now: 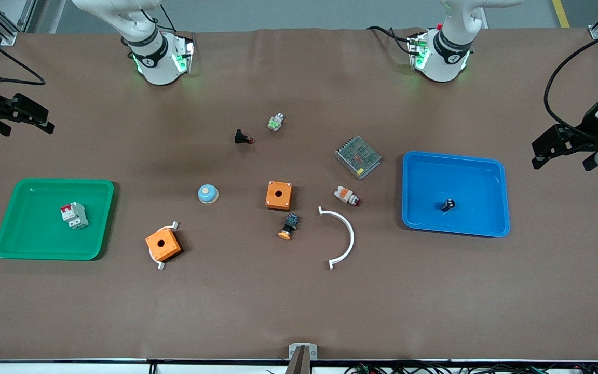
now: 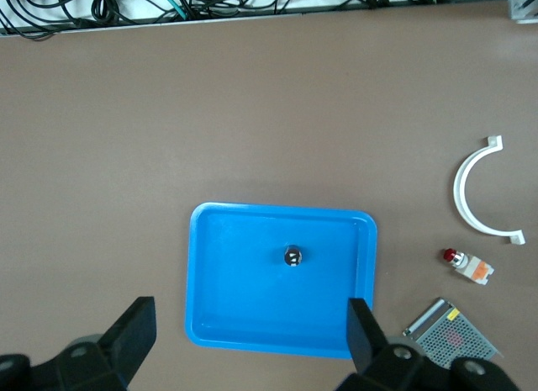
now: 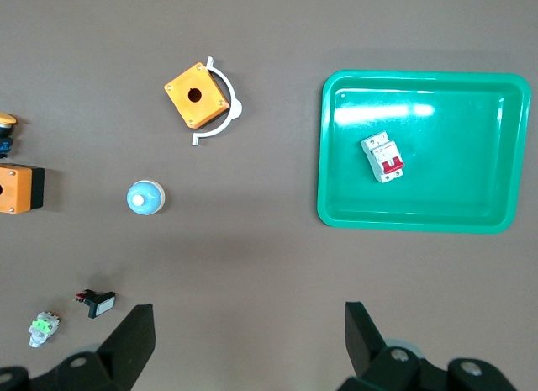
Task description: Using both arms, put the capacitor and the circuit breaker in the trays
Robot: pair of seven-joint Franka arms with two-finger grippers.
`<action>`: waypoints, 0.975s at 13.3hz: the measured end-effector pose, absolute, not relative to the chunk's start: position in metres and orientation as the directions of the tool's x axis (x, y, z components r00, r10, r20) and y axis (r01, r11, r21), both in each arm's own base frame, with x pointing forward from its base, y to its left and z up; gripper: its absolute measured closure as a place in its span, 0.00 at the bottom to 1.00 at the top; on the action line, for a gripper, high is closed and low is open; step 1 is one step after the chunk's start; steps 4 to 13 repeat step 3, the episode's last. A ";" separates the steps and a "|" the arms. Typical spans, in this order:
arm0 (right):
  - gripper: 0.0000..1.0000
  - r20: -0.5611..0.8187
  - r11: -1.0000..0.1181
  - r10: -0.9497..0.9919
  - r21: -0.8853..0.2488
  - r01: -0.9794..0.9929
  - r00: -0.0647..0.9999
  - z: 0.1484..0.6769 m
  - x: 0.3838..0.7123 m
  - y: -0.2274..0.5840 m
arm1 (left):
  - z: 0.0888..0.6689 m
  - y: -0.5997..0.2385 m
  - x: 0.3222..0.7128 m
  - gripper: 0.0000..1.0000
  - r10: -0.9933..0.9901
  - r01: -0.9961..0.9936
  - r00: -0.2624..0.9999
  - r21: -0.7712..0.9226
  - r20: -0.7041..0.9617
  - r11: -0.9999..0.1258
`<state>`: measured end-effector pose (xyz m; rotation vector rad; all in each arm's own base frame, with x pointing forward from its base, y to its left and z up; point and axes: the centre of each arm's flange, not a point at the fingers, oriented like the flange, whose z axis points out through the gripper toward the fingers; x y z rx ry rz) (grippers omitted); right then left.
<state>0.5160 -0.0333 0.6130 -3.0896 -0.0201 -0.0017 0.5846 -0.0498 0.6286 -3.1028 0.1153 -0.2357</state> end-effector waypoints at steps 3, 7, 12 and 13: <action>0.00 0.002 -0.999 0.012 -0.051 0.012 1.000 0.613 0.516 -0.034 | 0.631 -0.061 0.581 0.00 -0.103 -0.098 0.986 -0.042 0.133 -0.994; 0.00 0.002 -0.999 0.012 -0.051 0.012 1.000 0.613 0.516 -0.034 | 0.631 -0.061 0.581 0.00 -0.103 -0.098 0.986 -0.042 0.133 -0.994; 0.00 0.002 -0.999 0.012 -0.051 0.012 1.000 0.613 0.516 -0.034 | 0.631 -0.061 0.581 0.00 -0.103 -0.098 0.986 -0.042 0.133 -0.994; 0.00 0.002 -0.999 0.012 -0.051 0.012 1.000 0.613 0.516 -0.034 | 0.631 -0.061 0.581 0.00 -0.103 -0.098 0.986 -0.042 0.133 -0.994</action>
